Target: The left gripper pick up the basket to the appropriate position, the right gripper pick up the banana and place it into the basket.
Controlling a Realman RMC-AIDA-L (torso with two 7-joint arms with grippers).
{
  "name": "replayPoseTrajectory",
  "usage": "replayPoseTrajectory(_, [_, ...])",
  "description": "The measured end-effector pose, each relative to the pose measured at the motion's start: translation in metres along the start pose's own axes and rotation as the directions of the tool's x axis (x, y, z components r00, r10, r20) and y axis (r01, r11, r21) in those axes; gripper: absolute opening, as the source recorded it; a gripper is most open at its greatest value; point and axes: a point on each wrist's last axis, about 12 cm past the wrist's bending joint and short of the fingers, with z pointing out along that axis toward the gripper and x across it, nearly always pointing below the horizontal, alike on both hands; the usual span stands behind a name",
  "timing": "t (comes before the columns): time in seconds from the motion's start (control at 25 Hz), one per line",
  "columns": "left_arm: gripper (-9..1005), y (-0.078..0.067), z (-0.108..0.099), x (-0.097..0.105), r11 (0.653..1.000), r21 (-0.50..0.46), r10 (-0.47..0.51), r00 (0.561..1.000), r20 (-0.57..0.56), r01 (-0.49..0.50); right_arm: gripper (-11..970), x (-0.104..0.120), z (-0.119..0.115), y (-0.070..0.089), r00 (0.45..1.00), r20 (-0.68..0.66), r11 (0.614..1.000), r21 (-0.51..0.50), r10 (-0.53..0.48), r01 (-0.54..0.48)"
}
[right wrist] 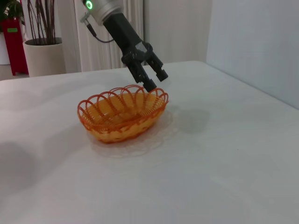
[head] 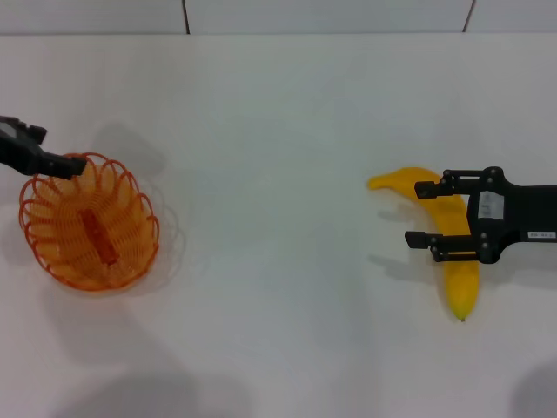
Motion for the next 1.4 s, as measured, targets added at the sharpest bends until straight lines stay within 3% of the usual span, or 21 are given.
replayPoseTrajectory(0.56, [888,-0.003,0.021,0.011,1.000,0.001,-0.016,1.000,-0.021,0.016,731,0.000,0.000,0.000,1.000,0.000,1.000,0.000,0.000,0.000])
replayPoseTrajectory(1.4, [887,-0.007,0.030,0.015,1.000,0.010,-0.016,1.000,-0.021,0.016,731,0.000,0.000,0.000,1.000,0.000,1.000,0.000,0.006,-0.006])
